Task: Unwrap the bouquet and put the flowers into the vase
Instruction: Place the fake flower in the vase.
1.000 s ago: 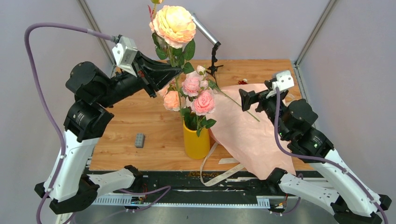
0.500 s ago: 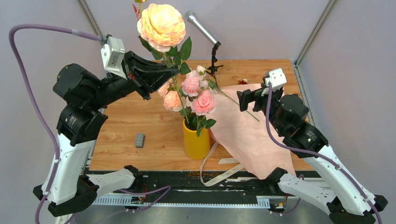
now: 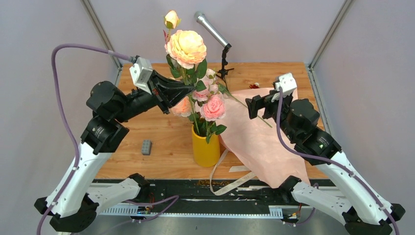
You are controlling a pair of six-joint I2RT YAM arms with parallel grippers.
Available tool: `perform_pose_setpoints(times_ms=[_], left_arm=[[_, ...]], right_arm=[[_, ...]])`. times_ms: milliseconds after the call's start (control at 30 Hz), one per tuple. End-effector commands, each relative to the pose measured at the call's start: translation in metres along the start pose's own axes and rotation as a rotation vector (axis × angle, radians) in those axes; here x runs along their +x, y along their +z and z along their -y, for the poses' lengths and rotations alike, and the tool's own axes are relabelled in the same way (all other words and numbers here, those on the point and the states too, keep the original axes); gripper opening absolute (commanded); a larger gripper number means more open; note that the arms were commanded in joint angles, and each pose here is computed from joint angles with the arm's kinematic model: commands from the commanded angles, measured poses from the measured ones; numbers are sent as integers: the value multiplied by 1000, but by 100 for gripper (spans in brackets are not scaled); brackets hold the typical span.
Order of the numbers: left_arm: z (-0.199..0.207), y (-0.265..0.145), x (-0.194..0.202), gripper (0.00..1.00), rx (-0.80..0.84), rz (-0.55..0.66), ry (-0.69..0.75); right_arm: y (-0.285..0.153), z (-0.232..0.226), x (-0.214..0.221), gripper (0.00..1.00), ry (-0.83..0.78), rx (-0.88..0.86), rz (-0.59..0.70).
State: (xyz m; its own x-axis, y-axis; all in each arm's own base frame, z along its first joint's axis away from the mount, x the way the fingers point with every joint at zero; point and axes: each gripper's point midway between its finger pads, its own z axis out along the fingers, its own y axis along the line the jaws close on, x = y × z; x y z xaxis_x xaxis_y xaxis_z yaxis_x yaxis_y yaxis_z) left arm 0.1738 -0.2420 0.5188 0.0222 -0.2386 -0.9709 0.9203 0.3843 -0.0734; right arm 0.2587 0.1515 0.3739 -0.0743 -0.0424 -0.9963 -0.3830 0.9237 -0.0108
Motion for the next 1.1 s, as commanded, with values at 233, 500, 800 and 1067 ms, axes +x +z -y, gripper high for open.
perform_pose_setpoints(times_ms=[233,500,800,1067], left_arm=[[0,-13,9,0,-10,106,31],[-1,-21,26,0,-18,147,42],[-9,-27,71,0,-41,50,31],[-11,-31,95,0,-43,11,4]], right_arm=[[10,-13,18,95,38,-42,-49],[16,-16,30,94,39,-46,-75],[23,-22,52,93,68,-56,-108],[31,-26,65,92,77,-63,-141]])
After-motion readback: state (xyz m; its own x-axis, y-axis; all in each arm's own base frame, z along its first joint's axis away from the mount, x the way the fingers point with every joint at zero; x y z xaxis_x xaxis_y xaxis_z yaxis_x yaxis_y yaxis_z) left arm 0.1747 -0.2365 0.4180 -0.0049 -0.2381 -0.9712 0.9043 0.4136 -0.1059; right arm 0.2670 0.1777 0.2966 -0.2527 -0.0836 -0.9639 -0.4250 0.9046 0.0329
